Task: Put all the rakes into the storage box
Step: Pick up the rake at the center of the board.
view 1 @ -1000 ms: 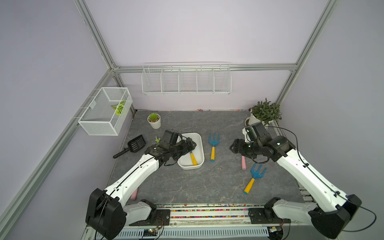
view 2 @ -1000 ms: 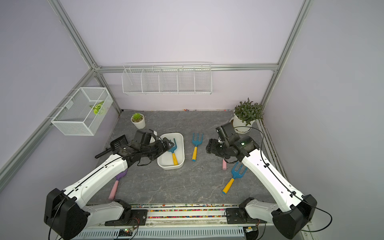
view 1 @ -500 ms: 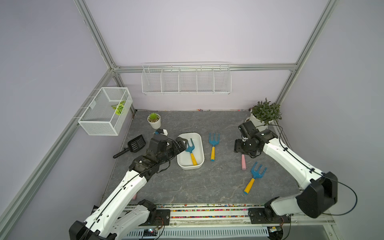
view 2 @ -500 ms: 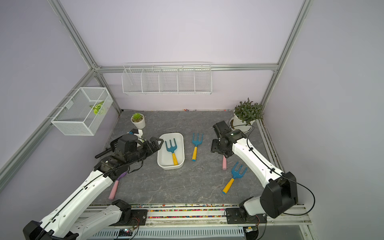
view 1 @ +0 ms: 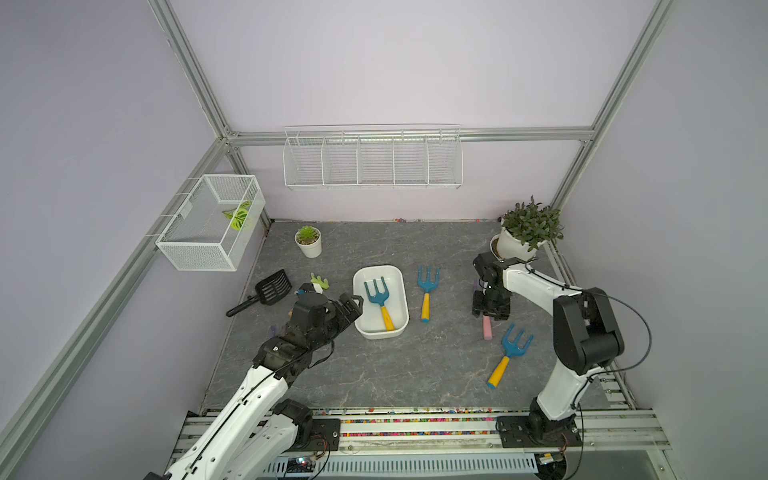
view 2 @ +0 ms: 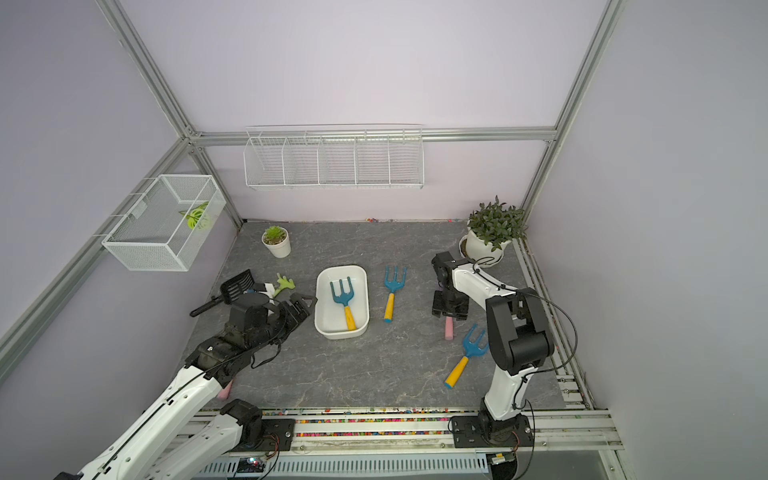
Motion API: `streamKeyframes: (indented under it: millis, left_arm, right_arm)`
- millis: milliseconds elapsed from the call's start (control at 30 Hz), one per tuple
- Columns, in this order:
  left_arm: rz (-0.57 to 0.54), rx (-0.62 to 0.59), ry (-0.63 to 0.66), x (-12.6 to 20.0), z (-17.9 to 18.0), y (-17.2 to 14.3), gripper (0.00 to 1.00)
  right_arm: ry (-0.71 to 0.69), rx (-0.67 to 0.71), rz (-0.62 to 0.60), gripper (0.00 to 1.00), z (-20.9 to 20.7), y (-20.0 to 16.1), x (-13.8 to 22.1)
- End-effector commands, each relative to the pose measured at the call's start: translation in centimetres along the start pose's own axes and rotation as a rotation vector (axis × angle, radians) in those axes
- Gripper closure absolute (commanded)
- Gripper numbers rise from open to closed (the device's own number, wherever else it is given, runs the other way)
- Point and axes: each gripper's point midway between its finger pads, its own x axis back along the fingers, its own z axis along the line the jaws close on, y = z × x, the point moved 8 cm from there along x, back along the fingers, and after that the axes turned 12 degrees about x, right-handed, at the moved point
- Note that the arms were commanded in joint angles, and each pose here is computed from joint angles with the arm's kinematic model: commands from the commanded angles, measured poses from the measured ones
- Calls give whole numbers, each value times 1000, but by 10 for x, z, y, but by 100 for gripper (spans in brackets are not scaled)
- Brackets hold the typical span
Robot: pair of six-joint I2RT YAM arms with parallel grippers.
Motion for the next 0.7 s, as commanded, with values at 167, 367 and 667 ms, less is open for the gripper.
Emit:
streamKeyframes:
  millis: [167, 367, 667]
  left_arm:
    - [39, 12, -48, -1, -3, -1, 0]
    - [96, 8, -68, -8, -8, 0, 0]
    - [139, -17, -84, -11, -16, 0, 0]
  right_arm:
    - [11, 38, 0, 45, -1, 14, -8]
    - [21, 34, 26, 52, -4, 17, -19]
    - [16, 28, 24, 75, -5, 16, -22]
